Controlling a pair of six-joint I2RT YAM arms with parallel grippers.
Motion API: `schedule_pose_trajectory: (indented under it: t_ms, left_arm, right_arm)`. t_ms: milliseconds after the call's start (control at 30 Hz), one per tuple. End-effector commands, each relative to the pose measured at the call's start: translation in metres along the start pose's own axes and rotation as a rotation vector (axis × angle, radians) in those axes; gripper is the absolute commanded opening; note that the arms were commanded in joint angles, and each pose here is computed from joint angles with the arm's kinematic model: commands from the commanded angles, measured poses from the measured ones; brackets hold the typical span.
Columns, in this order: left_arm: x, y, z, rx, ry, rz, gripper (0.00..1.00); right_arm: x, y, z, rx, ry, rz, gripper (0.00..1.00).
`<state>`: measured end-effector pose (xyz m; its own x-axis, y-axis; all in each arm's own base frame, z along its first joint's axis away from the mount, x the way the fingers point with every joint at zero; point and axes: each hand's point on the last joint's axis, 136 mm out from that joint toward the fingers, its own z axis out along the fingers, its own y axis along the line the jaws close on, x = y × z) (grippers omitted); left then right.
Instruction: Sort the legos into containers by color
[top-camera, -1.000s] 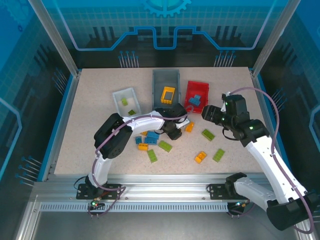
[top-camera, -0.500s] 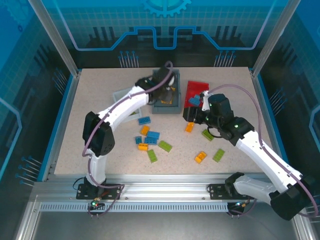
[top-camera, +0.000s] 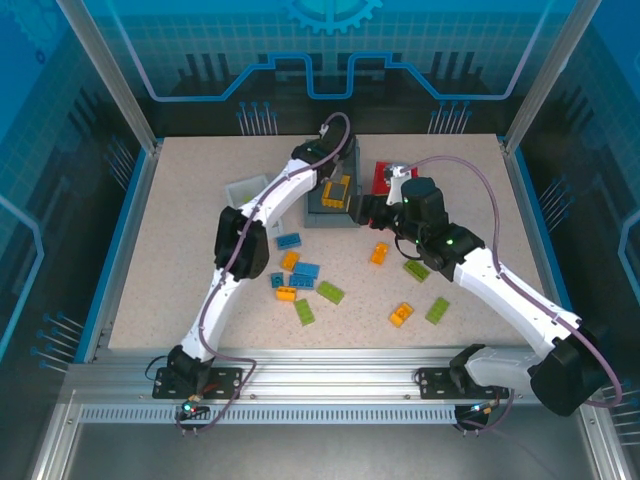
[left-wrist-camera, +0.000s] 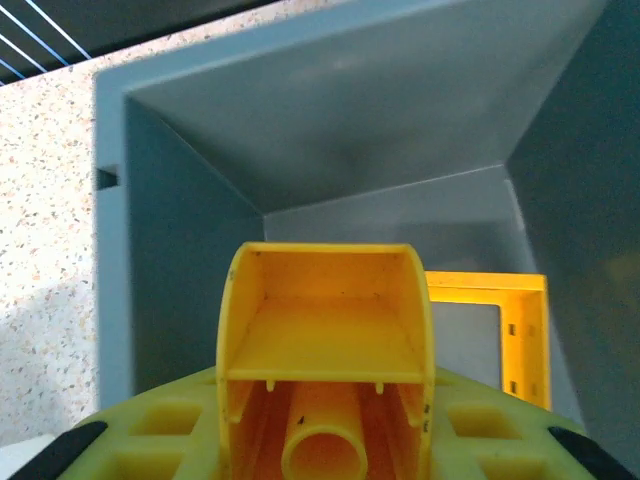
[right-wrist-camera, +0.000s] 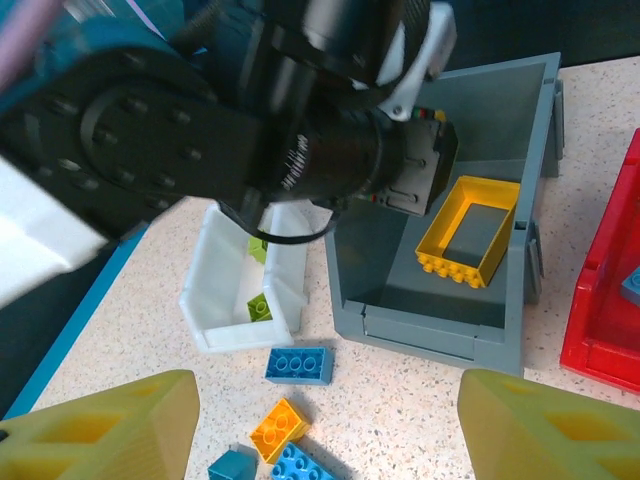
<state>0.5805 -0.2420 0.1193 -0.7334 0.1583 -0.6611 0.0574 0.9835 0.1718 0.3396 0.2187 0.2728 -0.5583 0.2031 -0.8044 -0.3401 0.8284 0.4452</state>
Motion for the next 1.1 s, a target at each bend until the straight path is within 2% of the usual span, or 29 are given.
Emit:
schedule_pose_trajectory:
  t_ms: [0,100,200,367,633,867,967,1067]
  left_arm:
    - [-0.022,0.007,0.001,-0.049,-0.085,-0.020,0.14]
    - [-0.010,0.004,0.013,-0.052,-0.056,-0.021,0.20]
    - [-0.001,0.002,0.020,-0.050,-0.029,-0.023,0.31]
    - [-0.004,0.001,0.011,-0.030,-0.023,-0.037,0.47]
    - [-0.029,0.001,-0.030,0.002,-0.081,-0.053,0.52]
    - [-0.046,0.002,-0.096,0.030,-0.149,-0.087,0.46]
    - [-0.040,0.012,-0.135,0.065,-0.156,-0.155,0.46]
    - [-0.015,0.026,-0.171,0.111,-0.126,-0.232,0.46]
  right_arm:
    - [-0.009,0.007,-0.003,-0.013,-0.039,0.005,0.70]
    - [-0.003,0.004,-0.004,-0.010,-0.029,0.019,0.70]
    - [0.002,0.002,-0.003,-0.004,-0.015,0.023,0.70]
    - [0.007,0.000,-0.005,0.005,0.005,0.018,0.70]
    - [0.012,-0.001,-0.008,0.002,0.020,0.028,0.71]
    - [0.024,-0.005,-0.017,0.025,0.049,0.003,0.70]
    - [0.043,-0.003,-0.019,0.054,0.099,-0.060,0.70]
    - [0.067,0.001,-0.020,0.063,0.157,-0.097,0.68]
